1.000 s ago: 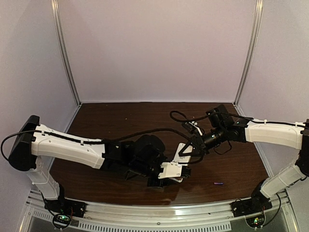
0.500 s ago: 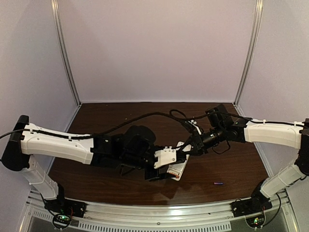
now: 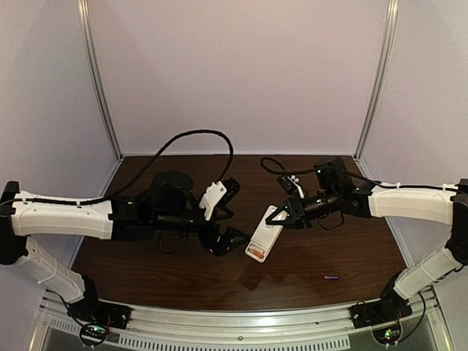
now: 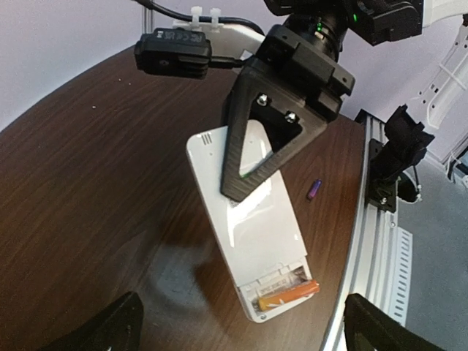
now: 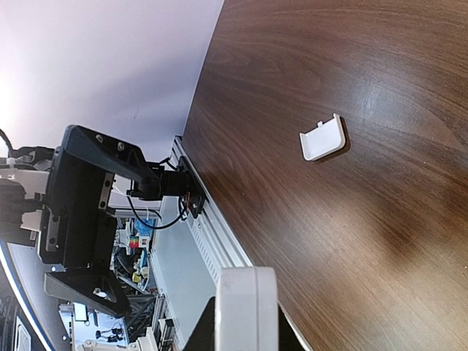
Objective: Load the batteries into the remote control
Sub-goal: Load the battery into the battery compartment.
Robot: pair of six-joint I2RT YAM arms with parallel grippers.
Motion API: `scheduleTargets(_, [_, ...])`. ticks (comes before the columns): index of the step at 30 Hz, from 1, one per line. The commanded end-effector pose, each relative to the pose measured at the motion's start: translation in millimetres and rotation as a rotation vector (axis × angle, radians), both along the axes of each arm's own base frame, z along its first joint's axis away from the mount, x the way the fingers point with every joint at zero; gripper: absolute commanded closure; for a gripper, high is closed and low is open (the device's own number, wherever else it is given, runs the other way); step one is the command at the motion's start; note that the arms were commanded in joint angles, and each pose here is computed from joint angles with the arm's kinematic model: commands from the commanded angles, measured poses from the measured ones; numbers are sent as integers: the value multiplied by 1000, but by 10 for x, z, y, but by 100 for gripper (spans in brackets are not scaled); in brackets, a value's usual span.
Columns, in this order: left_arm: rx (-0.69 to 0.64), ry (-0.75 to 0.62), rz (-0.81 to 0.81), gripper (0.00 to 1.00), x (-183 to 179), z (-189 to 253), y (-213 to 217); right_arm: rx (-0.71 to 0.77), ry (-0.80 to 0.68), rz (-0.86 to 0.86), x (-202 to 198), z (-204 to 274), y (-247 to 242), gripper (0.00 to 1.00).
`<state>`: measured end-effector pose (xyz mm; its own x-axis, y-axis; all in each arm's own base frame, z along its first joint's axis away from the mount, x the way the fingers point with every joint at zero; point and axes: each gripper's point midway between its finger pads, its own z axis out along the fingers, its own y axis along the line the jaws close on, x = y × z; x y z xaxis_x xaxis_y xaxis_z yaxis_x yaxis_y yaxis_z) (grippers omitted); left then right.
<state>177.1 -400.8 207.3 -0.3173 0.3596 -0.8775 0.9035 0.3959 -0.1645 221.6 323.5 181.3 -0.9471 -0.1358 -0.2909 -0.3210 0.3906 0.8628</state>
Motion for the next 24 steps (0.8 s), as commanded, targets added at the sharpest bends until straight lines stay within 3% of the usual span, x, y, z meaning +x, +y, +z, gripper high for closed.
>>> scheduleTargets(1, [-157,168,-18,3,-156,168,-62,36,-37,-48,148,83,41,100])
scheduleTargets(11, [-86,320,-1,3,-153,-212,-210,62,-43,-49,155,171,63,100])
scheduleTargets(24, [-60,358,-33,9,-169,-313,-345,63,-40,-46,151,171,69,100])
